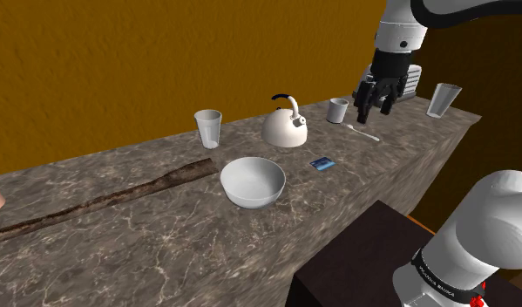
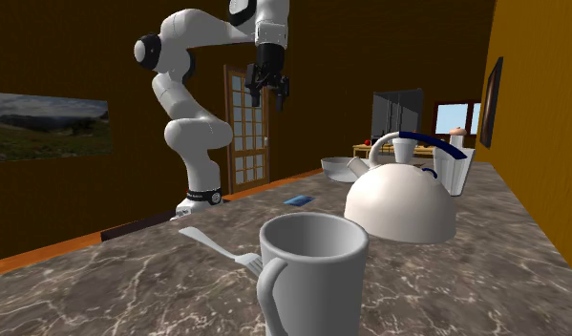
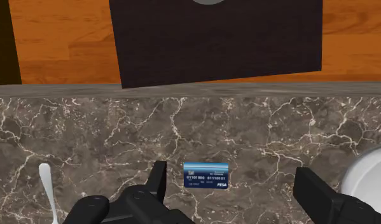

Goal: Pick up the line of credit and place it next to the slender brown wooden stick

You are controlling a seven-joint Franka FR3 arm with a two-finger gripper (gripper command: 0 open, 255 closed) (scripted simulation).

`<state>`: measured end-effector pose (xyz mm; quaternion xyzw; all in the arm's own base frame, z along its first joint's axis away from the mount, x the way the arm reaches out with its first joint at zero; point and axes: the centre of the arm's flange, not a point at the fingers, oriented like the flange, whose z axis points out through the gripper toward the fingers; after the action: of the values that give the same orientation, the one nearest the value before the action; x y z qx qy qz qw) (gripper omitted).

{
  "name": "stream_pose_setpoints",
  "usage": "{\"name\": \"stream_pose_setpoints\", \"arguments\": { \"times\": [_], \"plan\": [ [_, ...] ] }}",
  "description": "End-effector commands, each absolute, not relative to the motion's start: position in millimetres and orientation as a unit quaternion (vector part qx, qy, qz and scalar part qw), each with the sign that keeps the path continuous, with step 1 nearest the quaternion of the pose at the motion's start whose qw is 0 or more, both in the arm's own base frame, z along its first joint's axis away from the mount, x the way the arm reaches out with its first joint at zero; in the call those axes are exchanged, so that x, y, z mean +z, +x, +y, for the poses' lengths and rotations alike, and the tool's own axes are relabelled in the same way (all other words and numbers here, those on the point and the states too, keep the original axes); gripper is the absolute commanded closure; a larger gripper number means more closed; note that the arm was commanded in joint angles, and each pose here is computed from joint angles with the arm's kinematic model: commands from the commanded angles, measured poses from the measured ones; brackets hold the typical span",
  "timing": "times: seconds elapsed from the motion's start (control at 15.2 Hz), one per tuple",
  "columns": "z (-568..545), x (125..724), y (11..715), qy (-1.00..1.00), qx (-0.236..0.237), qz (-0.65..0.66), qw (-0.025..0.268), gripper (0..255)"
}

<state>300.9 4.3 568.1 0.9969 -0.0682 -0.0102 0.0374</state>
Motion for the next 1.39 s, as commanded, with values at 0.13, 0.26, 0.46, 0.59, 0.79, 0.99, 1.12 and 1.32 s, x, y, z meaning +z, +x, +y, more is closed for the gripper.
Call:
{"name": "stream_pose_setpoints", "arguments": {
  "times": [0.13, 0.26, 0.46, 0.59, 0.79, 0.99, 1.12, 1.32],
  "plan": [
    [-4, 549, 326, 0.988, -0.034, -0.15, 0.007, 0],
    [-15, 529, 348, 0.971, -0.057, -0.231, -0.023, 0],
    [-36, 495, 377, 0.931, -0.091, -0.348, -0.068, 0],
    [-52, 471, 392, 0.894, -0.113, -0.422, -0.097, 0],
    [-76, 432, 407, 0.825, -0.144, -0.528, -0.139, 0],
    [-100, 390, 414, 0.742, -0.173, -0.623, -0.179, 0],
    [-114, 361, 414, 0.678, -0.19, -0.68, -0.203, 0],
    [-113, 342, 414, 0.655, -0.195, -0.699, -0.211, 0]
  ]
}}
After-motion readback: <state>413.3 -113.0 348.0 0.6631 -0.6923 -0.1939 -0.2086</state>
